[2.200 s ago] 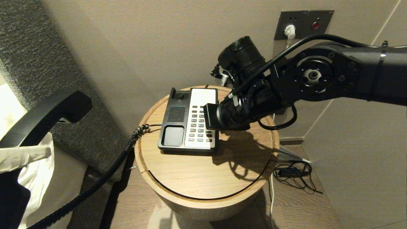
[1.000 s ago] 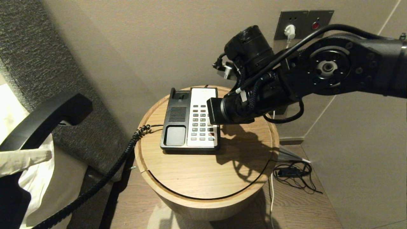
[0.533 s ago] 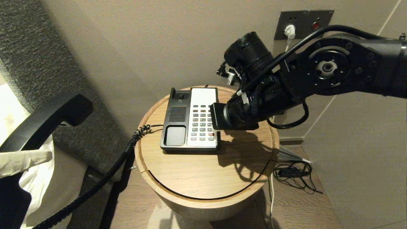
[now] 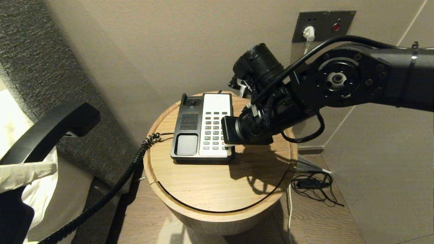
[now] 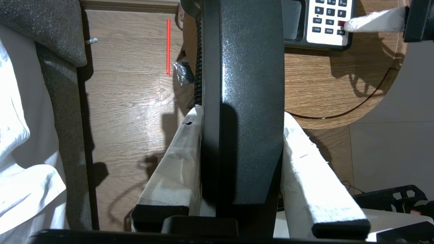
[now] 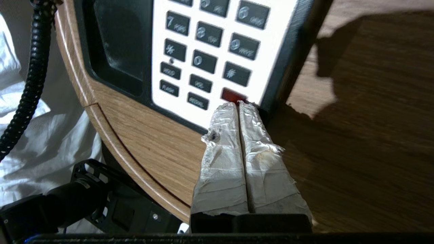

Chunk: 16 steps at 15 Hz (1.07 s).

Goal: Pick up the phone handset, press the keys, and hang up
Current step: Dial the number

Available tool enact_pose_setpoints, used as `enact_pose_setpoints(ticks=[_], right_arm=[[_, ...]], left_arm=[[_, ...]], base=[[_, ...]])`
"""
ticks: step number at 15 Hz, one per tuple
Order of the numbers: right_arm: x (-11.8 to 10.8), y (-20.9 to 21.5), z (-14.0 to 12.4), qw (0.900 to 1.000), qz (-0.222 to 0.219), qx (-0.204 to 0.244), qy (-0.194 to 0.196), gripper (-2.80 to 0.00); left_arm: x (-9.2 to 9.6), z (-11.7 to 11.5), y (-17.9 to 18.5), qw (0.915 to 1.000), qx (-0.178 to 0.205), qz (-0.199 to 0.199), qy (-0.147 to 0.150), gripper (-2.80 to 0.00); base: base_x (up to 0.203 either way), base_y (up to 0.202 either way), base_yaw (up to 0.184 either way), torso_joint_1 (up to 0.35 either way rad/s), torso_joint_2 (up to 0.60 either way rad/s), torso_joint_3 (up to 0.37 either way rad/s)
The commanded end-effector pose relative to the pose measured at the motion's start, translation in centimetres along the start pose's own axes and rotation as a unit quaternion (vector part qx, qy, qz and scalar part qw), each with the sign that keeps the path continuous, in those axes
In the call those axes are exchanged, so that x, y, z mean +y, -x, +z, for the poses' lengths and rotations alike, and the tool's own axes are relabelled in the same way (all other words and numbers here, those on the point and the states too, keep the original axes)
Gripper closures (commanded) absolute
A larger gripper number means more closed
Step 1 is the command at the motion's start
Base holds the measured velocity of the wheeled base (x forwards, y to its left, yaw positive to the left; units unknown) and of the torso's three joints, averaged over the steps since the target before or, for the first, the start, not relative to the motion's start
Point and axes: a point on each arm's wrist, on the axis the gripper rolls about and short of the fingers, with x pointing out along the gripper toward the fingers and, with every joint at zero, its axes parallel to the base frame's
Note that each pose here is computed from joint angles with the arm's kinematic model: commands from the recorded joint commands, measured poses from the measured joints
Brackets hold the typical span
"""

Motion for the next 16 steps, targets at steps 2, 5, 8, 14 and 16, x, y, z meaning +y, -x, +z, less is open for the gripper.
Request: enact_pose_setpoints(ticks=[2, 5, 8, 14, 16], right_arm=[[0.00, -0.46, -0.19, 1.000, -0.003, 0.008, 0.000, 0.00], [0.00, -0.53, -0.20, 1.000, -0.004, 0.009, 0.000, 0.00], [-0.03, -0.84, -0.23, 1.000, -0.006, 0.010, 0.005, 0.00], [-0.12, -1.15, -0.24, 1.000, -0.011, 0.011, 0.007, 0.00], [-0.05, -0.25, -0.13, 1.000, -0.007, 0.004, 0.007, 0.00]], left_arm=[[0.08, -0.12, 0.05, 1.0000, 0.001, 0.002, 0.001, 0.00], [0.13, -0.21, 0.01, 1.0000, 0.002, 0.003, 0.001, 0.00], [0.15, -0.22, 0.08, 1.0000, 0.002, 0.002, 0.001, 0.00], [0.19, -0.29, 0.12, 1.0000, 0.001, 0.002, 0.001, 0.00], [0.21, -0.43, -0.03, 1.0000, 0.005, 0.004, 0.000, 0.00]], base=[[0.000, 0.000, 0.000, 0.000, 0.00, 0.000], [0.000, 0.000, 0.000, 0.000, 0.00, 0.000], [0.000, 0.000, 0.000, 0.000, 0.00, 0.000], [0.000, 0.000, 0.000, 0.000, 0.00, 0.000], [0.000, 0.000, 0.000, 0.000, 0.00, 0.000]])
